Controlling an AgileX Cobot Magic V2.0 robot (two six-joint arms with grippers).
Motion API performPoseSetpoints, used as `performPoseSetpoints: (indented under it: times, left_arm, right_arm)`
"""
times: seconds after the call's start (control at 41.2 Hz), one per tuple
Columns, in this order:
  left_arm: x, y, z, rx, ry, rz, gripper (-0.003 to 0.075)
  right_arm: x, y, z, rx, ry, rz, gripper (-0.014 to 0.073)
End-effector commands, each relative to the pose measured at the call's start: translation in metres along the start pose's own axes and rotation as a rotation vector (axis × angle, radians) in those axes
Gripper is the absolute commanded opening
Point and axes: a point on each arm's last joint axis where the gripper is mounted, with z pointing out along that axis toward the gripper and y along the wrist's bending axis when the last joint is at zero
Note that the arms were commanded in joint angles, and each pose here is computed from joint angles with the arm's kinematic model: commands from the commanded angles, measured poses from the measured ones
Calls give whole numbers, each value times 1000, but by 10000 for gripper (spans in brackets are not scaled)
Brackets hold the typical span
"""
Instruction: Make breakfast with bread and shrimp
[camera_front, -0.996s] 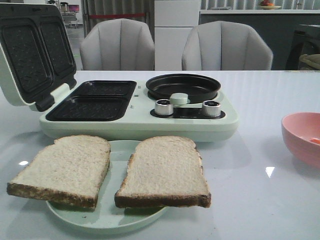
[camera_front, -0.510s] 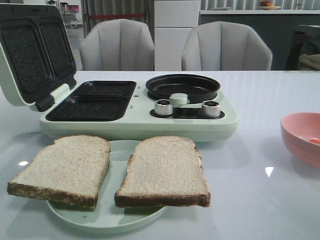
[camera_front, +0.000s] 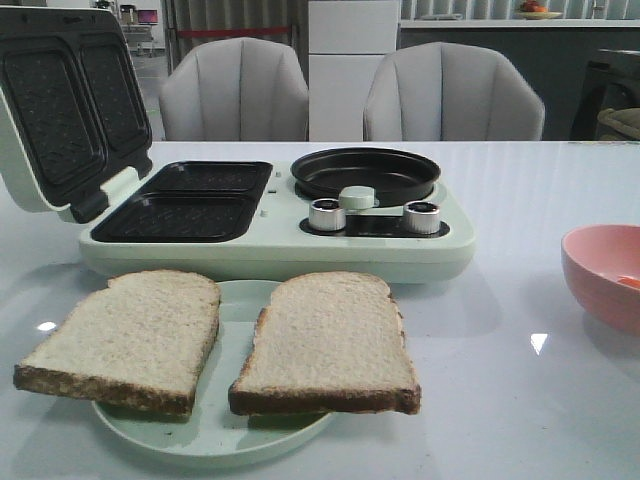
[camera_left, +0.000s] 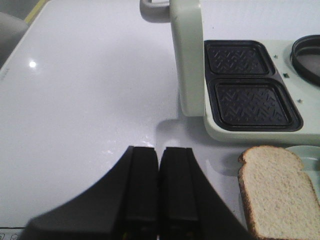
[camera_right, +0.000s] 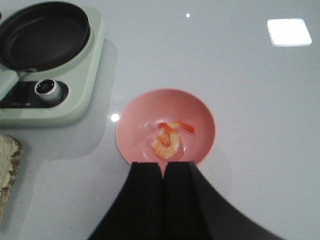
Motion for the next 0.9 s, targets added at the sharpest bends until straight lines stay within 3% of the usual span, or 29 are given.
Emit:
performPoseSetpoints:
  times: [0.0,0.073,0.194,0.243,0.389,0.631,0.874]
  left_arm:
    - [-14,0,2,-3,-75,9,155]
    - [-14,0,4,-4,-68,42,289]
    - [-14,0,7,-5,-57,73,581]
    - [-14,0,9,-6,-49,97,629]
    - [-14,-8,14,47,-43,163,636]
    - [-4,-46,25,284,-1,508,636]
    - [37,-90,51,441,143,905,635]
  right_arm:
    - [-15,-1,7,9,-47,-7,104]
    - [-15,-1,11,16,-31,-14,234]
    - [-15,-1,15,17,-19,-14,455]
    - [-15,-1,15,17,-20,-14,507]
    - [-15,-1,15,17,-23,-14,528]
    - [-15,-1,15,17,-24,-14,528]
    - [-15,-1,15,17,-24,-14,528]
